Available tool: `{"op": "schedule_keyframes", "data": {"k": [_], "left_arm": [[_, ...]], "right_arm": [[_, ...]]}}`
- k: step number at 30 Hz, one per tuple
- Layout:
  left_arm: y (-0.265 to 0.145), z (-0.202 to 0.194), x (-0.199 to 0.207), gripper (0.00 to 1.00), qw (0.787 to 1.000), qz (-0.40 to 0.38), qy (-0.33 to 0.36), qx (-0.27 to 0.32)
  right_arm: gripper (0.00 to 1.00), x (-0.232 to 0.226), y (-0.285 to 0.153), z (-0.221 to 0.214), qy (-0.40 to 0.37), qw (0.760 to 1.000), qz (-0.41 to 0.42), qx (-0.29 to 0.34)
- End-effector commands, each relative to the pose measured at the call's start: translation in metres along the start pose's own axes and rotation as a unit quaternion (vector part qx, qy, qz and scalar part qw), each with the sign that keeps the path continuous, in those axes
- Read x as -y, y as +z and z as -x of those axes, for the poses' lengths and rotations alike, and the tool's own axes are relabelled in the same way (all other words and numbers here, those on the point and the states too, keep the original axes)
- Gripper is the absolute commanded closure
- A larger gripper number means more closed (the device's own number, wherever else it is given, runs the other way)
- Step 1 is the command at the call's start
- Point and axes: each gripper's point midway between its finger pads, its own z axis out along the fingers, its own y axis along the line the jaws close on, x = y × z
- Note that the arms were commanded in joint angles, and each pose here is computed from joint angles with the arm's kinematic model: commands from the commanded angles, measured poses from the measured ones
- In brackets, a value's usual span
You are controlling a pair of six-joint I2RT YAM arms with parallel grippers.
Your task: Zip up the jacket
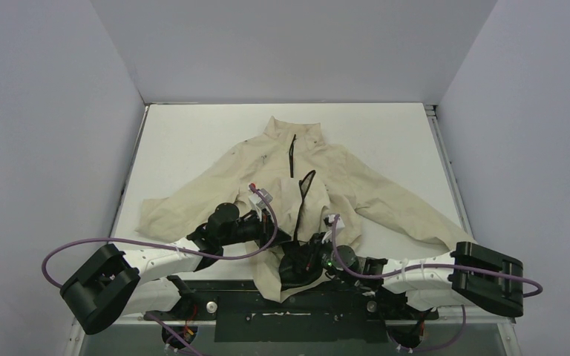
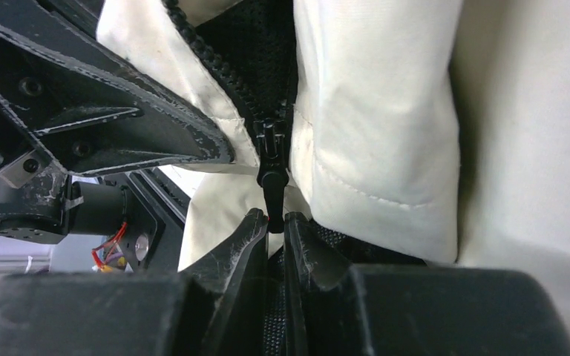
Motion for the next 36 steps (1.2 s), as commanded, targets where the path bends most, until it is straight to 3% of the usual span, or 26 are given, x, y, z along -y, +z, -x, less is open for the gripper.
{"op": "schedule_keyframes", "data": {"k": [1, 12, 20, 36], "left_arm": [[0.002, 0.013, 0.011, 1.00, 1.000, -0.017, 0.011, 0.016], [0.003, 0.006, 0.007, 1.00, 1.000, -0.013, 0.013, 0.003], [0.002, 0.003, 0.009, 1.00, 1.000, -0.017, 0.015, -0.005], [0.002, -0.004, 0.012, 1.00, 1.000, -0.015, 0.019, -0.013]], "right_arm": [[1.00, -0.026, -0.004, 0.021, -0.009, 0.999, 0.028, 0.025], [1.00, -0.033, -0.027, 0.053, -0.062, 0.997, -0.033, 0.011], [1.00, -0.022, -0.021, 0.071, -0.109, 0.990, -0.092, 0.003], [1.00, -0.032, -0.012, 0.127, -0.078, 0.994, -0.039, 0.066]]}}
